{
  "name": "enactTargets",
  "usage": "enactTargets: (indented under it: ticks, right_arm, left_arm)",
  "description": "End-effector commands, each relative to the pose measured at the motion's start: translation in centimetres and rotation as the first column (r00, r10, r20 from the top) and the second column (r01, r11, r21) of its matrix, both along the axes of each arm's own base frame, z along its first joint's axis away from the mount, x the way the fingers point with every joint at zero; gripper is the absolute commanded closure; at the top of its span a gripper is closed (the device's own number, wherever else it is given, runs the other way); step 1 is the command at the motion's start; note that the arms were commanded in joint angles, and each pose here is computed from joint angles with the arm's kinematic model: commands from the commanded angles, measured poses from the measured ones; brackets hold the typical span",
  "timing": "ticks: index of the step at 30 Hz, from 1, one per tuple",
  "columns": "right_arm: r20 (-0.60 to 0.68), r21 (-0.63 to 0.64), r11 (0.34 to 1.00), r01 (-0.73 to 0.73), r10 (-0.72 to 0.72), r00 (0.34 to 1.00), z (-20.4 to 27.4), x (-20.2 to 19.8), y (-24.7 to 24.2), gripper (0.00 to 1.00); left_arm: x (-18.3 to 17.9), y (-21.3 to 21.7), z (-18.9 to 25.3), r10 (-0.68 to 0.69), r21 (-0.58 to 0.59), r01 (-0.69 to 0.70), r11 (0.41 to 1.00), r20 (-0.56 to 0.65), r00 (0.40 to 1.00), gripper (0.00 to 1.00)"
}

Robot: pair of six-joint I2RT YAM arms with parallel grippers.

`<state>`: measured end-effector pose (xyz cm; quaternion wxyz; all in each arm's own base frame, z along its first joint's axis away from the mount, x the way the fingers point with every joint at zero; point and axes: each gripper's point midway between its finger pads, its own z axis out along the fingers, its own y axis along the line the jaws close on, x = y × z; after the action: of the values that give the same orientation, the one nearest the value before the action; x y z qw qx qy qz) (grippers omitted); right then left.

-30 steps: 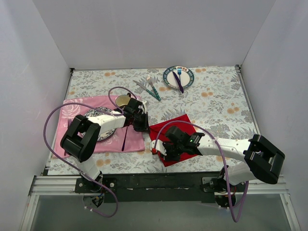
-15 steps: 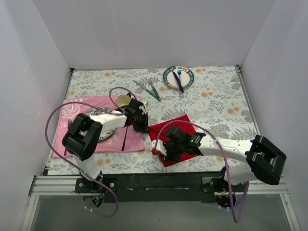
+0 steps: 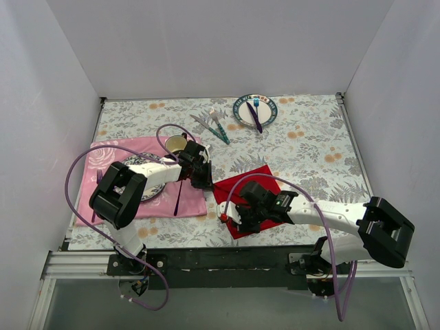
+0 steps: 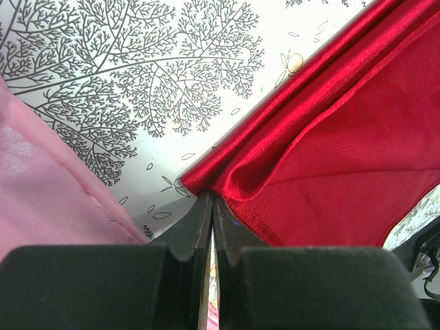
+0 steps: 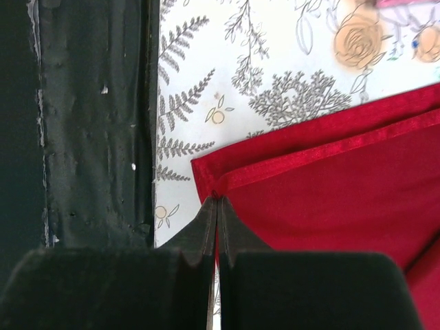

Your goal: Fold the napkin into a case and place the utensils inside

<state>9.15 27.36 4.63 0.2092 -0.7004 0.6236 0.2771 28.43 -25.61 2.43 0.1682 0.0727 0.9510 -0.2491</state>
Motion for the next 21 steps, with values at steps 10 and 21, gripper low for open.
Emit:
enactTargets:
  ticks: [10, 21]
  right_arm:
    - [-0.025, 0.033, 0.999, -0.016, 0.017, 1.000, 0.5, -0.6, 0.6, 0.99]
    - [-0.039, 0.029, 0.999, -0.016, 0.017, 0.999, -0.2, -0.3, 1.3, 0.99]
  left_arm:
    - [0.7, 0.6, -0.3, 0.013, 0.048, -0.014, 0.999, 0.019, 1.000, 1.00]
    - [1.0, -0.1, 3.1, -0.007, -0.033, 0.009, 0.999, 0.061, 0.998, 1.00]
